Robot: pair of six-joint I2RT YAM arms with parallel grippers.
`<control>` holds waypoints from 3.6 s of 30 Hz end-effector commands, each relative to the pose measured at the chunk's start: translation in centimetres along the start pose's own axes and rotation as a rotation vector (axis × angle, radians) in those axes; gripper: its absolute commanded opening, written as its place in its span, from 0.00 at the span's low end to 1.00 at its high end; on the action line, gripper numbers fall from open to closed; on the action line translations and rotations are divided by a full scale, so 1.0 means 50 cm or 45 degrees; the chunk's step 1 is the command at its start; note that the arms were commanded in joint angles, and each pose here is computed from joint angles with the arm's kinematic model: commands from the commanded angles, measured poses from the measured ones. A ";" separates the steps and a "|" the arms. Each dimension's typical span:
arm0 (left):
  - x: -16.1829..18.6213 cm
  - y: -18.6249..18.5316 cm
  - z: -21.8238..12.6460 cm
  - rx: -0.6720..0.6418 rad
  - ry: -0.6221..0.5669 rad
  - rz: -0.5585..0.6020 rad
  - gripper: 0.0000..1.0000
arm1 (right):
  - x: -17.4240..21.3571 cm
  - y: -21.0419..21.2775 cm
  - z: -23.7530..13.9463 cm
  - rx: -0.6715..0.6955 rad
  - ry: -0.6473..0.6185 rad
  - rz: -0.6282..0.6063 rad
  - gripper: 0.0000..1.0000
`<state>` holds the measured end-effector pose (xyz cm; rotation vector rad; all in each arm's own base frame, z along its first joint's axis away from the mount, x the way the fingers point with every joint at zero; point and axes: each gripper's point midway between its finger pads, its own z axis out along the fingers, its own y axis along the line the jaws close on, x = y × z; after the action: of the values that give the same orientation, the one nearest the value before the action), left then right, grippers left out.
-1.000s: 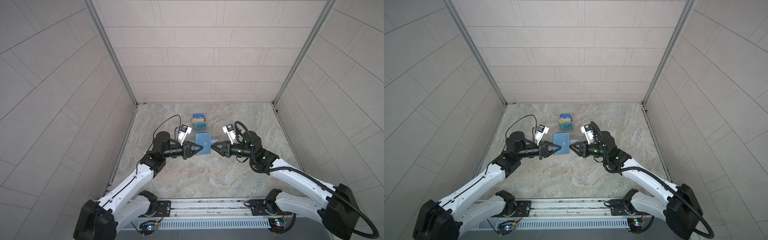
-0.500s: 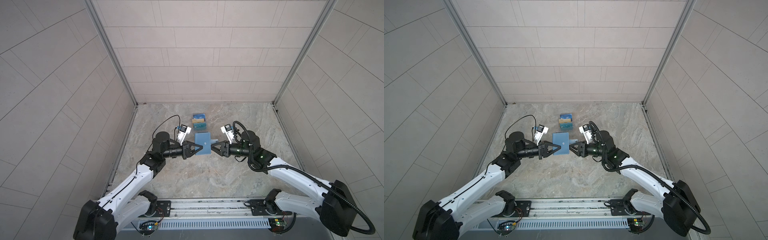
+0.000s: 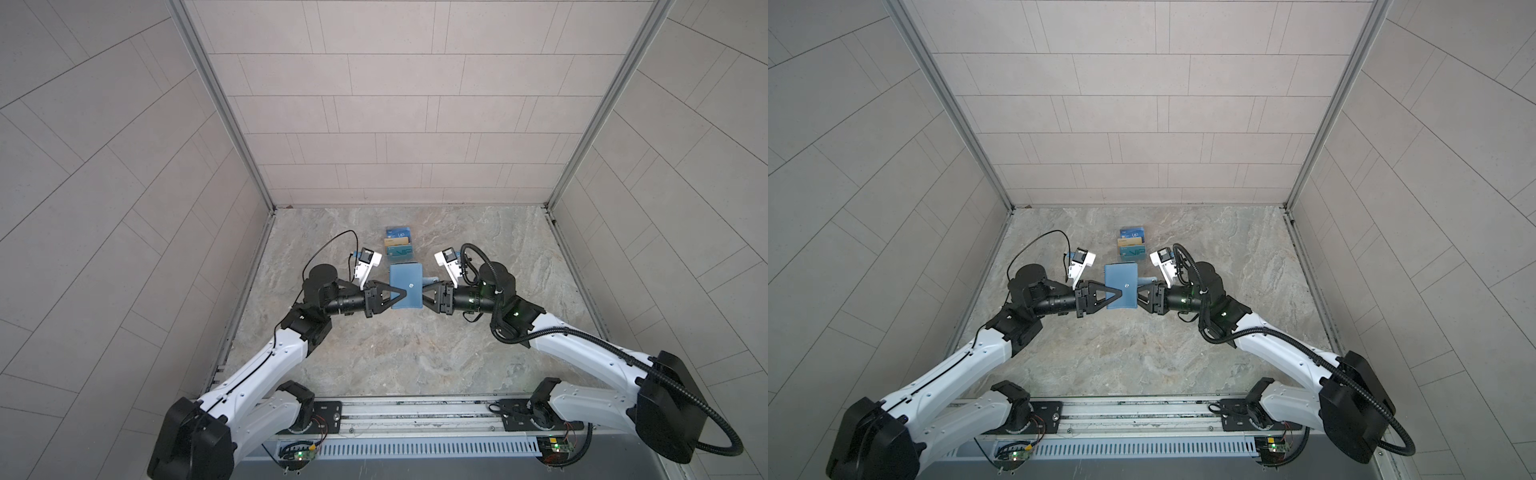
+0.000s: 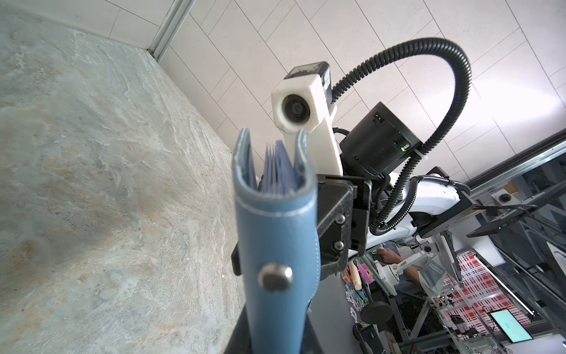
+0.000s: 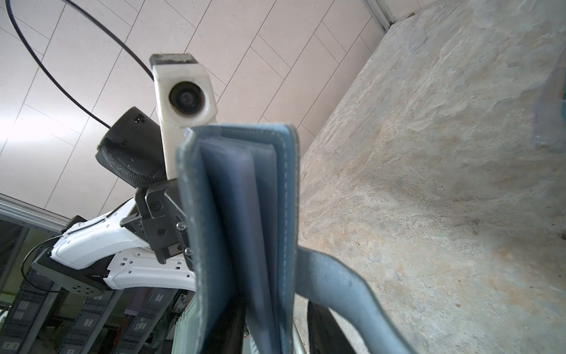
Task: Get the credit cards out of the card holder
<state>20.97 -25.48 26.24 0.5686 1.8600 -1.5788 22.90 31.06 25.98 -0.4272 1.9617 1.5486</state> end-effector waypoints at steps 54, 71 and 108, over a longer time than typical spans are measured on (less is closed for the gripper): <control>0.150 0.255 0.016 -0.744 -0.018 -0.062 0.65 | 0.158 -0.355 -0.088 1.439 0.754 -0.138 0.10; 0.174 0.270 -0.004 -0.814 0.039 -0.024 0.64 | 0.161 -0.328 -0.056 1.326 0.743 -0.101 0.32; 0.200 0.295 -0.005 -0.851 0.095 -0.041 0.55 | 0.180 -0.365 -0.066 1.219 0.687 0.012 0.27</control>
<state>24.06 -23.14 9.34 0.2689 2.2829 -0.8749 25.63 24.20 7.60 -0.4540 2.8031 0.3318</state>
